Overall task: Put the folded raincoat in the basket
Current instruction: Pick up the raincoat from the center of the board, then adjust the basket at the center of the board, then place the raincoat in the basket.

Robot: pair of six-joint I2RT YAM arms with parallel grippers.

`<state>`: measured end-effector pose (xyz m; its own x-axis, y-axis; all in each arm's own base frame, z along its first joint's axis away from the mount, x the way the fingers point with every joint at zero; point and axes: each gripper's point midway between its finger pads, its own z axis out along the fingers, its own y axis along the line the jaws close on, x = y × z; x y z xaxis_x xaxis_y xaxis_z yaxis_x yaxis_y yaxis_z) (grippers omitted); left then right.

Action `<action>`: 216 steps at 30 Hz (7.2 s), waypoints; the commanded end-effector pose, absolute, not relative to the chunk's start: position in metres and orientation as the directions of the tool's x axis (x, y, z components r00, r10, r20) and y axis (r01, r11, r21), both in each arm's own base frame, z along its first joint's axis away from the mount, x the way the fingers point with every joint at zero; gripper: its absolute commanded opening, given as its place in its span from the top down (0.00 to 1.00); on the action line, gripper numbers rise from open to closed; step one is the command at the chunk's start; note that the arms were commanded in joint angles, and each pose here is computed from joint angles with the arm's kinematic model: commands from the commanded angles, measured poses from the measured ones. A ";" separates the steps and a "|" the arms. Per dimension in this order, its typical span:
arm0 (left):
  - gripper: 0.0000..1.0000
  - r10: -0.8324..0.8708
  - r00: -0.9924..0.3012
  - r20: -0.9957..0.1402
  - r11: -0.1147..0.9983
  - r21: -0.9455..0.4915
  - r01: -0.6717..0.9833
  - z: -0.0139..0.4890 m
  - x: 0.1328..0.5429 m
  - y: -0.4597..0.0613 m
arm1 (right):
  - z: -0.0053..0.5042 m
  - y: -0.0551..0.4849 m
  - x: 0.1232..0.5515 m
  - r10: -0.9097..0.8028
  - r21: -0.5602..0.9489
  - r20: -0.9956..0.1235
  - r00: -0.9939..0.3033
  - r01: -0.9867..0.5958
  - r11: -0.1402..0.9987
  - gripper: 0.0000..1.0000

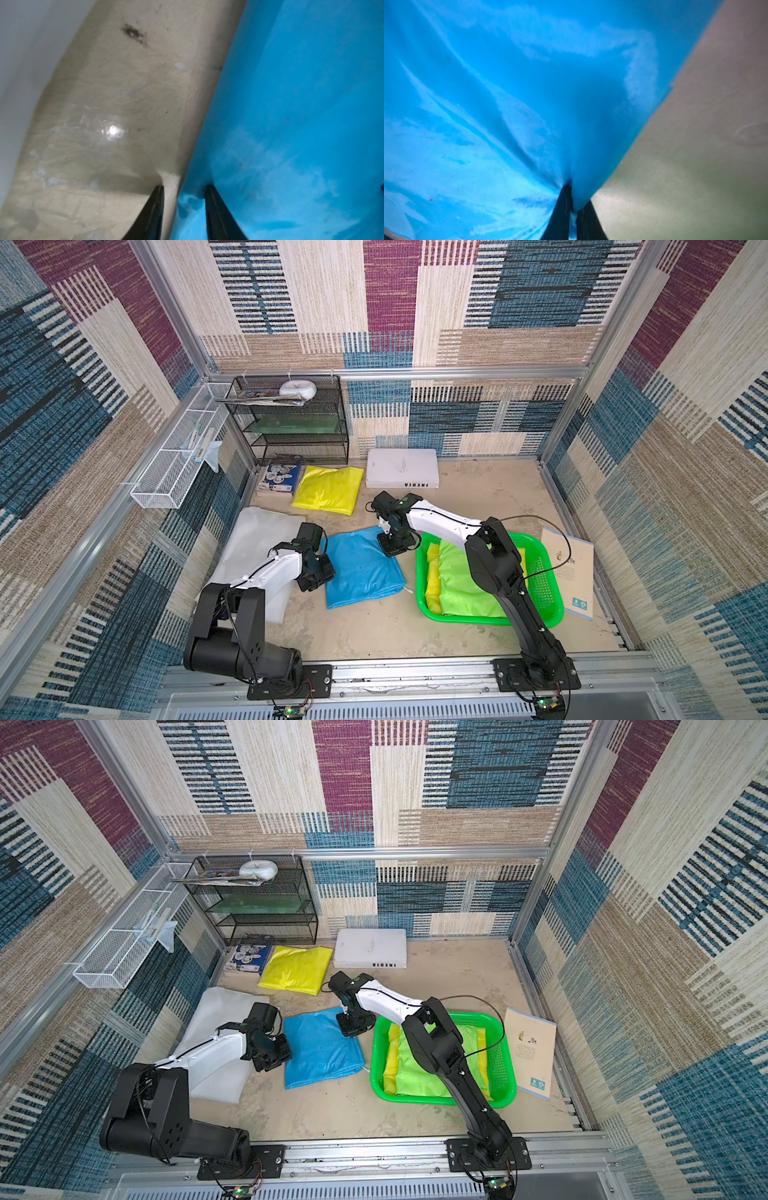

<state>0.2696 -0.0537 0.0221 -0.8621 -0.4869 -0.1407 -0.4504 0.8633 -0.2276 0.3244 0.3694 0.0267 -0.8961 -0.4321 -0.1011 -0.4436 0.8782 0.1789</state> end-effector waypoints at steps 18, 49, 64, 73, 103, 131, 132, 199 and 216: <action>0.64 -0.461 -0.838 -0.291 0.878 -0.285 -0.383 0.060 0.313 -0.053 | 0.021 0.366 0.320 -0.443 0.179 -0.071 -0.894 -0.448 0.876 0.86; 0.68 -0.482 -0.869 -0.114 0.874 -0.001 -0.485 0.005 0.279 -0.024 | 0.016 0.367 0.316 -0.439 0.192 -0.057 -0.897 -0.442 0.876 0.74; 0.72 -0.504 -0.859 -0.092 0.863 -0.091 -0.497 0.011 0.265 -0.036 | 0.015 0.372 0.314 -0.441 0.222 -0.058 -0.896 -0.442 0.869 0.75; 0.71 -0.503 -0.856 -0.115 0.863 -0.122 -0.490 0.025 0.268 -0.039 | 0.025 0.388 0.310 -0.446 0.316 -0.076 -0.892 -0.446 0.838 0.55; 0.49 -0.525 -0.848 -0.074 0.813 -0.340 -0.473 0.023 0.233 -0.068 | 0.015 0.369 0.310 -0.528 0.231 -0.041 -0.848 -0.522 0.821 0.96; 1.00 -0.516 -0.820 -0.248 0.855 -0.219 -0.471 0.127 0.245 -0.035 | 0.134 0.411 0.311 -0.466 0.436 -0.249 -0.849 -0.528 0.729 1.00; 1.00 -0.510 -0.821 -0.259 0.857 -0.237 -0.458 0.138 0.248 -0.037 | 0.144 0.410 0.312 -0.461 0.427 -0.267 -0.846 -0.533 0.731 1.00; 1.00 -0.010 -0.999 0.032 0.862 -0.507 -0.025 0.174 0.246 -0.247 | 0.182 0.176 0.260 -0.077 0.207 -0.286 -0.955 -0.140 0.968 1.00; 0.99 -0.014 -0.994 0.105 0.941 -0.335 -0.049 0.083 0.242 -0.235 | 0.105 0.168 0.251 -0.109 0.173 -0.156 -0.982 -0.136 0.976 1.00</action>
<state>0.2384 -0.2449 0.0912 -0.9915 -0.0009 0.1298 -0.0525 0.9174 -0.3945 0.2485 0.1753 0.1088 -0.9841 -0.0956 -0.1495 -0.1251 0.9713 0.2021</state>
